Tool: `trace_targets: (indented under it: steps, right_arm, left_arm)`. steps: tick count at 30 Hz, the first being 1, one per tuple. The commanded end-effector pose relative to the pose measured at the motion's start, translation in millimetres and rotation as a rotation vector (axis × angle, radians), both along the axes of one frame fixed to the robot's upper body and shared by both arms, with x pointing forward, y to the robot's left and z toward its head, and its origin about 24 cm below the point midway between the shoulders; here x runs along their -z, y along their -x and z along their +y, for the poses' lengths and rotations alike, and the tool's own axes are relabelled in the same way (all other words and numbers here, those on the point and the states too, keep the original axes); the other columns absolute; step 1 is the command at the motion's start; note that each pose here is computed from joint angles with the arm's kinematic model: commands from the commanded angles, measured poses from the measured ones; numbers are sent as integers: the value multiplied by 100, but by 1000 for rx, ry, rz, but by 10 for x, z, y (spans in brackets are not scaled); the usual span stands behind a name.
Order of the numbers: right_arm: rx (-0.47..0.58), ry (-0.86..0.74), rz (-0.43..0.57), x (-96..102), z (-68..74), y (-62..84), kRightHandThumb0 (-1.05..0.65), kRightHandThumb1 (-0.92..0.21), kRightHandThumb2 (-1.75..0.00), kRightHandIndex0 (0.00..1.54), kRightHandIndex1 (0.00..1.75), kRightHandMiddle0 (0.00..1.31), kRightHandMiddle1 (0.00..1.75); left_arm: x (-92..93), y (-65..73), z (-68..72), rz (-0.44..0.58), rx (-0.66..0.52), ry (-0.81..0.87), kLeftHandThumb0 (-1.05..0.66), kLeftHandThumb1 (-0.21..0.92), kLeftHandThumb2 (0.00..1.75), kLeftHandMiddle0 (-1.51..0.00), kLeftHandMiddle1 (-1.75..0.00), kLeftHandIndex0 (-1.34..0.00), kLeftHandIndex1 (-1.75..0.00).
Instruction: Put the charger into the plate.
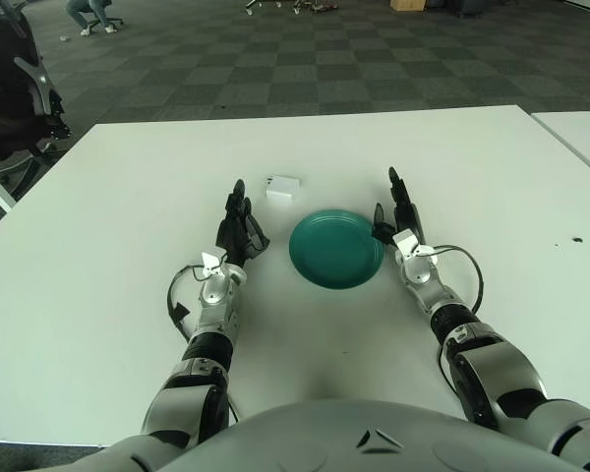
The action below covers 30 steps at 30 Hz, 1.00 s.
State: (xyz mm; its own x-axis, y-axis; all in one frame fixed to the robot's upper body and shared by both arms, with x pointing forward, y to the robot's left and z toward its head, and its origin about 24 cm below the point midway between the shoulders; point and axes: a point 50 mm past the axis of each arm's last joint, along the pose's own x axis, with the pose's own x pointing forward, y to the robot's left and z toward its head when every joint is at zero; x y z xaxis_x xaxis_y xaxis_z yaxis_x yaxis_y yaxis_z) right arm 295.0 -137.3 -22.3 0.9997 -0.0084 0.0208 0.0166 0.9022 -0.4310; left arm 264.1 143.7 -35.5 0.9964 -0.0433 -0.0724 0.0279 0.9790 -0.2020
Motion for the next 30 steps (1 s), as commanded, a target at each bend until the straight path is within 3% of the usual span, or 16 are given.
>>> trace_targets:
  steps: [1,7,11,14,18,20,25,30]
  right_arm:
    - [50,80,340,675,-183,618,-105,-92,-116,0,0,0,0]
    - [44,66,343,669,-184,605,-105,-92,-116,0,0,1,1]
    - [49,43,351,666,-164,585,-105,-92,-115,0,0,1,1]
    - [55,36,357,665,-160,572,-105,-92,-114,0,0,0,0]
    - [69,27,391,680,-147,552,-105,-92,-114,0,0,1,1]
    - [69,24,403,685,-140,545,-105,-92,-114,0,0,1,1]
    - [64,4,428,693,-117,530,-105,-92,-113,0,0,0,0]
    - [75,-40,448,704,-103,531,-105,-92,-110,0,0,0,0]
  left_arm:
    - [222,233,162,105,-66,-43,-100,92,123,0,0,-1,0]
    - [-124,-94,398,-17,-159,-400,-98,92,112,0,0,-3,-2]
    - [-468,-352,481,-140,-151,-579,-96,92,91,-2,-1,-8,-6]
    - [-599,-449,497,-182,-121,-618,-94,92,81,-9,-1,-3,-31]
    - [-937,-694,528,-291,22,-665,-93,92,71,-19,-3,-1,-56]
    - [-1003,-753,557,-305,56,-685,-92,92,65,-22,-3,0,-66]
    - [-1174,-895,582,-355,190,-848,-96,92,61,-23,-2,0,-72]
    - [-1288,-1028,469,-403,280,-1130,-103,92,63,-23,-2,0,-76]
